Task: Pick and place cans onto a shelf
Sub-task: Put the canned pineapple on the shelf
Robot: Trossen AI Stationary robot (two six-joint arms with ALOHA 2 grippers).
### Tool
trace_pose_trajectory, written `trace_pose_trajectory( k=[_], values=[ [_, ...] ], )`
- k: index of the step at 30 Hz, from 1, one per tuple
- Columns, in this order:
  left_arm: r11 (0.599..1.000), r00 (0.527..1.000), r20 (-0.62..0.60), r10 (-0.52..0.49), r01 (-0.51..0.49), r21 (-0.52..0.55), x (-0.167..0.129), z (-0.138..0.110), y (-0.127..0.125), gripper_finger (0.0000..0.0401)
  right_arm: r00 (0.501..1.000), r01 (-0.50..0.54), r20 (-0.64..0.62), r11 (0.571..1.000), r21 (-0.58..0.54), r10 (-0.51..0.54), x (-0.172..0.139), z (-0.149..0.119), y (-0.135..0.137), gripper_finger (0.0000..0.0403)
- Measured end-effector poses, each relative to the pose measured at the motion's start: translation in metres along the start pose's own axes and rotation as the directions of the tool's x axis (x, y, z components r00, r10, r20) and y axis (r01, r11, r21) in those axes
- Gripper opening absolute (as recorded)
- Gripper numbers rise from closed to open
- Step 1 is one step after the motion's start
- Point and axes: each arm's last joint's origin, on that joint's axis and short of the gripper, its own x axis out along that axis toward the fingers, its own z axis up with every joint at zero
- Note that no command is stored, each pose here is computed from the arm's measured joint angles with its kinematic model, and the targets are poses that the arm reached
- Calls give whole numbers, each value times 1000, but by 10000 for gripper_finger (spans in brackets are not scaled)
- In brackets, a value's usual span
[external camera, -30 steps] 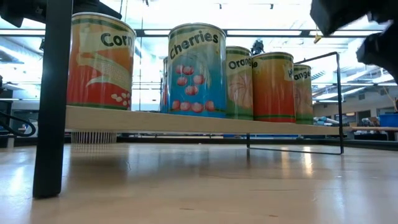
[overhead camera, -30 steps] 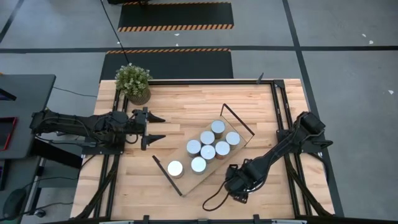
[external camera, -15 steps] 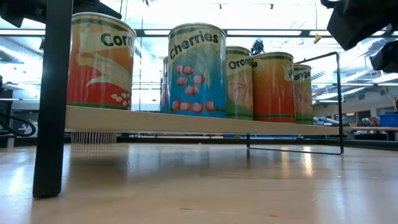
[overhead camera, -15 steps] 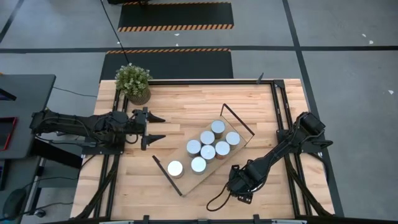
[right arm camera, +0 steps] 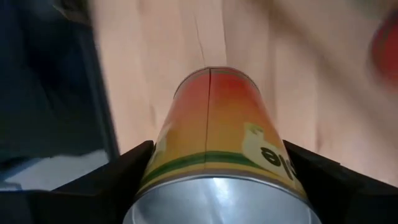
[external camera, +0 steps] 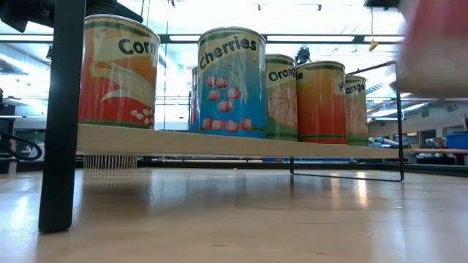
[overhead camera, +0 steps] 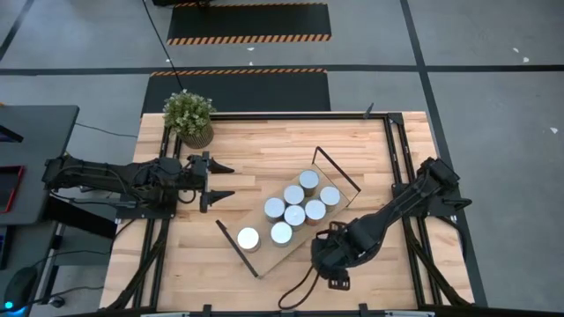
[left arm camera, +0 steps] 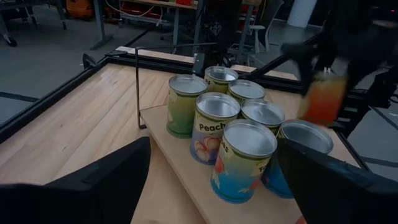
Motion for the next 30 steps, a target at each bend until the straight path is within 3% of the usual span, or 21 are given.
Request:
trace_pose_trajectory(
  k=[3, 8, 12, 23, 30],
  values=[
    [1000, 1000, 1, 0, 0, 0, 0, 0, 0, 355, 989, 6, 147, 998, -55, 2, -33, 16, 5, 325],
    [1000, 1000, 6, -1, 1, -1, 0, 1, 0, 355, 935, 102, 349, 989, -109, -58, -70, 38, -2, 326],
    [1000, 1000, 8, -1, 1, 1, 0, 1, 0, 355, 906, 166, 414, 973, -163, -85, -78, 56, -19, 326],
    [1000, 999, 41, -7, 6, 18, 0, 4, -1, 355, 857, 184, 516, 940, -287, -11, -90, 109, -85, 325],
    [1000, 998, 56, -9, 8, 17, 0, 5, -1, 355, 803, 200, 595, 920, -336, 43, -97, 127, -106, 325]
  ],
)
